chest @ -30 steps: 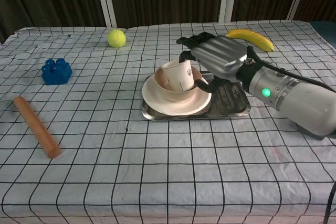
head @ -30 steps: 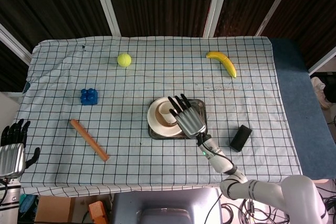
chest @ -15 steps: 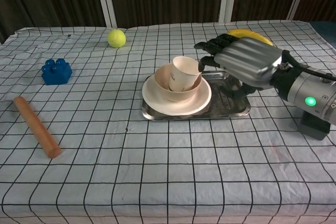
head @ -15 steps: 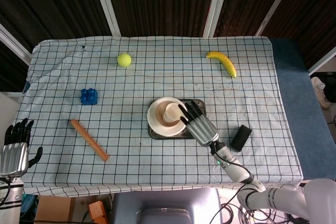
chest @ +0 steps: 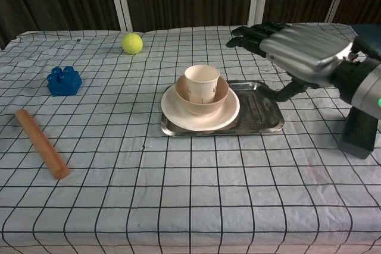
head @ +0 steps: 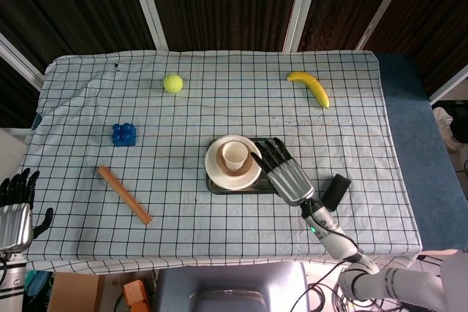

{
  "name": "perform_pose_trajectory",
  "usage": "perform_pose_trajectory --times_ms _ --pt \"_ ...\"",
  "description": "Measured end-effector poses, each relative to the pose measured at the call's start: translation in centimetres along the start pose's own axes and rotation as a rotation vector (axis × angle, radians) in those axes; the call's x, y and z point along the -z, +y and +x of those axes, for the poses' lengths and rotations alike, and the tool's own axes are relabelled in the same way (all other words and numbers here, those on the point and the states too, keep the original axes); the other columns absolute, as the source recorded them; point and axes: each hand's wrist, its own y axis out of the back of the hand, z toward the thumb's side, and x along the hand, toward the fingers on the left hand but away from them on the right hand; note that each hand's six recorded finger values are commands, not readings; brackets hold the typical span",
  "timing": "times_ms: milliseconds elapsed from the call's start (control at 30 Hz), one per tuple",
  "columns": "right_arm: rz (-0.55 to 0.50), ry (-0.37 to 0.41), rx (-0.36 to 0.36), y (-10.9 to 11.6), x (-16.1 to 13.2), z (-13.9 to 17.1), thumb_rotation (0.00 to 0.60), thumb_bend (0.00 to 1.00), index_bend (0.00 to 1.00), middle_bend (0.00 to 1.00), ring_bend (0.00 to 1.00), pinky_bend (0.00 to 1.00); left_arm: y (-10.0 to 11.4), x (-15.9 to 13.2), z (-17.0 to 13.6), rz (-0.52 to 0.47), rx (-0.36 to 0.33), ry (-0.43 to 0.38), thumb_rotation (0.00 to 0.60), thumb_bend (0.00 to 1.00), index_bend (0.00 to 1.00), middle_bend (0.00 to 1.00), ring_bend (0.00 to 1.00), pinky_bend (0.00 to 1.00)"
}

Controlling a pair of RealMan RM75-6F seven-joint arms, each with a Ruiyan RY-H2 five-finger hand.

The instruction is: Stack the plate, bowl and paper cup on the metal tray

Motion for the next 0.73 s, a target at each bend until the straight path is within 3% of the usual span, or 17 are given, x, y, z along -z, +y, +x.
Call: perform_pose_trajectory --times_ms 100,233,433,533,733 --pt "-0.007 -0.076 0.010 1.4 2.6 3.9 0.600 0.31 0.00 0.00 0.00 0.00 0.5 0.2 -1.1 -0.003 0.018 0.008 0.600 0.37 0.00 0.00 0.00 0.00" --pt "0.010 -0.256 -0.020 2.3 6.8 11.2 0.600 0.31 0.00 0.00 0.00 0.00 0.9 0.2 -2.9 -0.014 0.080 0.012 0.600 0.38 0.00 0.00 0.00 0.00" --pt "-0.009 -0.502 -0.067 2.0 10.9 19.8 0.600 0.30 0.00 0.00 0.00 0.00 1.0 -0.2 -5.2 -0.004 0.156 -0.022 0.600 0.37 0.00 0.00 0.00 0.00" --pt "-0.056 -0.547 -0.071 1.6 11.8 21.5 0.600 0.30 0.00 0.00 0.00 0.00 1.1 -0.9 -5.5 -0.012 0.143 -0.067 0.600 0.37 0.00 0.00 0.00 0.00" --pt "-0.075 -0.545 -0.029 2.0 12.8 22.9 0.600 0.30 0.00 0.00 0.00 0.00 1.8 -1.4 -5.7 -0.031 0.075 -0.140 0.600 0.37 0.00 0.00 0.00 0.00"
